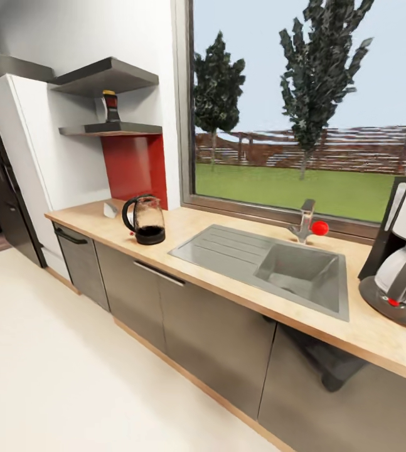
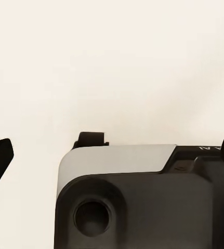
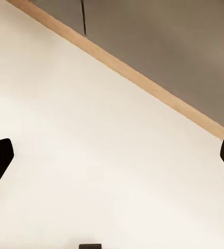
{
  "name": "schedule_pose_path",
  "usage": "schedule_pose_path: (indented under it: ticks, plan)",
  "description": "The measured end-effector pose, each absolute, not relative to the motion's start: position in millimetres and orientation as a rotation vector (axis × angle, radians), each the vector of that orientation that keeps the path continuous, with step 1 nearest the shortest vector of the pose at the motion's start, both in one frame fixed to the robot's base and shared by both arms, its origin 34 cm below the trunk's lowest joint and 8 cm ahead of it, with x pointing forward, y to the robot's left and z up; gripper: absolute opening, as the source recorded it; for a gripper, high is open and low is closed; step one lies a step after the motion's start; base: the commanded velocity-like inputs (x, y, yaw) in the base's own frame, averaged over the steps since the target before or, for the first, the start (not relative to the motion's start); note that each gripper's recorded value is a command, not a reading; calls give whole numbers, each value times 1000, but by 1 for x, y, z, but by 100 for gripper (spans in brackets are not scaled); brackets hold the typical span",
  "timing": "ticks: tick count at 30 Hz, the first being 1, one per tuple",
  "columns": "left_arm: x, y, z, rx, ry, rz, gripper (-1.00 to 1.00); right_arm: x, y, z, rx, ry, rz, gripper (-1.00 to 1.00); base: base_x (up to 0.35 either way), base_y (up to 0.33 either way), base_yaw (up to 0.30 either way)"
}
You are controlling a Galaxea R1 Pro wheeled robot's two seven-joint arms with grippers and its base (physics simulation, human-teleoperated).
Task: Set up a coffee station on the kitchen countertop: keep the coffee maker on the countertop, move the bottle of coffee from the kitchen shelf to the counter next to the coffee maker, place a paper coffee filter on top of the coffee maker, put the saucer next to the coffee maker with the coffee cup on the saucer, and place the electric kettle next to the coffee maker.
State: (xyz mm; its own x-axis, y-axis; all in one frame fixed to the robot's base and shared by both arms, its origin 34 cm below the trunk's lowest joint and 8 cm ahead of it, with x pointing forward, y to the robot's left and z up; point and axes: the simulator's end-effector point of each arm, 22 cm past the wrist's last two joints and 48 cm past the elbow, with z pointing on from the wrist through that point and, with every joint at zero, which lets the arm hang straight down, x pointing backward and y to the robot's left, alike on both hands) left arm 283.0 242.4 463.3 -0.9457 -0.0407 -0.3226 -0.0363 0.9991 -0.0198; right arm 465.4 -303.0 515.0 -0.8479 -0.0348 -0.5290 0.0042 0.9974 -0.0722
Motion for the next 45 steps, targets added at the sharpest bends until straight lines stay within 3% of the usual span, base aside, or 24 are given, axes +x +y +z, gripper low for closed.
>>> schedule_pose_path:
  ticks: [16, 33, 45]
  plan:
    - [282, 243, 463, -56, 2813, -18, 100, 465, -303, 515, -22, 2580, -95, 100, 188, 165, 98]
    - [282, 243, 463, -55, 2813, -18, 100, 465, -303, 515, -23, 2581, -95, 100, 248, 218, 213]
    - [282, 243, 463, -54, 2814, -18, 100, 465, -303, 515, -24, 2583, -96, 100, 163, 150, 24]
